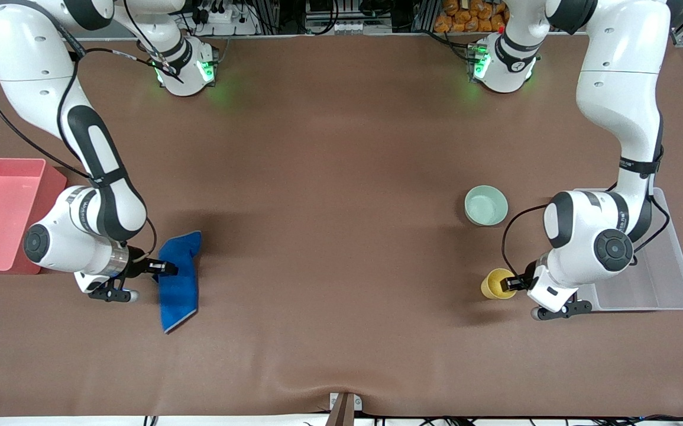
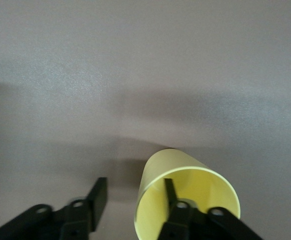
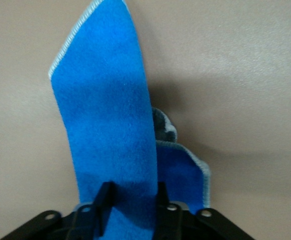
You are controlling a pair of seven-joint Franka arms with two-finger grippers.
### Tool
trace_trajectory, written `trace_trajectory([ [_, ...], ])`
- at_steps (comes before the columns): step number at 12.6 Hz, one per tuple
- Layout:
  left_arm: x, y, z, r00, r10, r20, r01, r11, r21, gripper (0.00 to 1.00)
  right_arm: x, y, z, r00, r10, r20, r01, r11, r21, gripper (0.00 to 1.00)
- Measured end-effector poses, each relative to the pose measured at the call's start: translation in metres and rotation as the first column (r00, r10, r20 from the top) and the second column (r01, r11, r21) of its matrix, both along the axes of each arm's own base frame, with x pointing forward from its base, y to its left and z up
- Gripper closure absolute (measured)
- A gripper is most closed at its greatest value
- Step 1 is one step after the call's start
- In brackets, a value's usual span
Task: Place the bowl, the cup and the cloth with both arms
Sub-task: 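Grasp the yellow cup with the left gripper while the right gripper grasps the cloth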
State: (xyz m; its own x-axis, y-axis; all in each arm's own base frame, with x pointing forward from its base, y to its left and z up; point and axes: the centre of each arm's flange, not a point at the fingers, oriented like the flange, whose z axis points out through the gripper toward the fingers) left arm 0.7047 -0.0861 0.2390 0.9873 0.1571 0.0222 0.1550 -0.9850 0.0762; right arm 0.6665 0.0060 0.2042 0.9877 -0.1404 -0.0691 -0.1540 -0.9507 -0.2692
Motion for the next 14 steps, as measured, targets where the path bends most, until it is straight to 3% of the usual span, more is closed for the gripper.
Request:
trace_trajectory([
  [3,0.003,0.000,0.005,1.000,0.000,0.010,0.000,1.000,-0.001,0.88,0.001,0.000,0.005,1.000,-0.014,0.007,0.014,1.000,0.013,0.98],
  [4,0.005,0.001,0.010,1.000,0.002,0.017,-0.002,1.000,-0.001,0.97,0.002,0.000,0.008,1.000,-0.015,0.012,0.015,1.000,0.013,0.98],
  [7,0.013,0.013,0.037,1.000,0.014,0.004,-0.014,1.000,-0.001,0.97,0.006,-0.001,0.023,0.999,-0.018,0.038,0.018,1.000,0.013,0.98],
  [10,0.019,0.040,0.081,0.998,0.049,0.036,-0.049,0.999,-0.005,0.97,0.013,-0.005,0.046,0.997,-0.026,0.079,0.025,1.000,0.009,0.98],
  [14,0.009,0.106,0.128,0.998,0.063,0.020,-0.063,0.997,0.039,0.97,0.012,-0.006,0.110,0.995,-0.004,0.101,0.001,1.000,0.024,0.98],
])
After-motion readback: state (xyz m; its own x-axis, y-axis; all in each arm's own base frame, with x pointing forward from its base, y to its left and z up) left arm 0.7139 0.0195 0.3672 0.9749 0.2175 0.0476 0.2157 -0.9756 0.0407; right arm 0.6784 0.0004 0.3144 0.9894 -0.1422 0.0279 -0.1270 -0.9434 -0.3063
